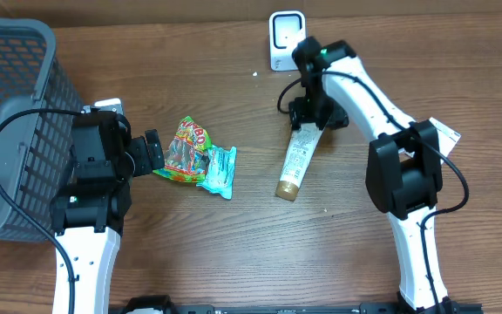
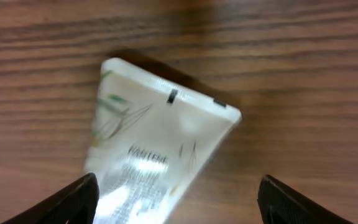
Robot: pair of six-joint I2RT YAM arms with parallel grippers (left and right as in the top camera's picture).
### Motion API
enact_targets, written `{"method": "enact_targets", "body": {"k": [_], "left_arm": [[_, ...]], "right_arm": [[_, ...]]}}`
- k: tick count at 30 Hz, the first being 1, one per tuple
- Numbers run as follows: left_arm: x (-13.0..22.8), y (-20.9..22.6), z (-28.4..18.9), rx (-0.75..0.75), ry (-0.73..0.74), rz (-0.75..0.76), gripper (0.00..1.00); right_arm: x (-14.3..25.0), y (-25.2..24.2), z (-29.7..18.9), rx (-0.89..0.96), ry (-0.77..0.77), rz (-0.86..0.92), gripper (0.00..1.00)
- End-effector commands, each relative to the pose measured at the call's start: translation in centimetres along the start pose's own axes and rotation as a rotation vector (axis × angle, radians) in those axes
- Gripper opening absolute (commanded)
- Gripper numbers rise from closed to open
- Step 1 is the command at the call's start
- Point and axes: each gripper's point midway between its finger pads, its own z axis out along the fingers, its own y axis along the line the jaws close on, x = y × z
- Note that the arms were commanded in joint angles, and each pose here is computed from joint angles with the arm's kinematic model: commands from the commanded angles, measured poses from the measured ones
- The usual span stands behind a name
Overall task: Scan the item barcode
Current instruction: 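Move the right gripper to the white Pantene tube and grasp it, then lift the Pantene tube with the right gripper toward the scanner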
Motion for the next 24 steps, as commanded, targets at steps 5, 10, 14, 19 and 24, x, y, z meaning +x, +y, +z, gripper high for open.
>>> {"method": "enact_targets", "body": {"k": [5, 10, 14, 19, 24], "left_arm": [[-0.3, 0.3, -0.2, -0.011, -0.011, 0.009, 1.0], [-0.3, 0.3, -0.2, -0.011, -0.011, 0.009, 1.0], [-0.3, 0.3, -0.2, -0.011, -0.012, 0.009, 1.0], [-0.3, 0.3, -0.2, -0.011, -0.011, 0.009, 1.0], [-0.3, 0.3, -0.2, -0.011, -0.011, 0.009, 1.0]], "right_arm": [[2.8, 3.9, -5.4, -0.175, 0.085, 0.104, 0.75], [4.8, 4.1, -3.5, -0.105, 0.157, 0.139, 0.85], [5.9, 2.7, -1.6, -0.018, 0.199, 0.194, 0.84], [6.2, 2.6, 0.1, -0.011, 0.212, 0.205, 0.84], [5.6, 2.8, 1.1, -0.022, 0.188, 0.187, 0.77]]}}
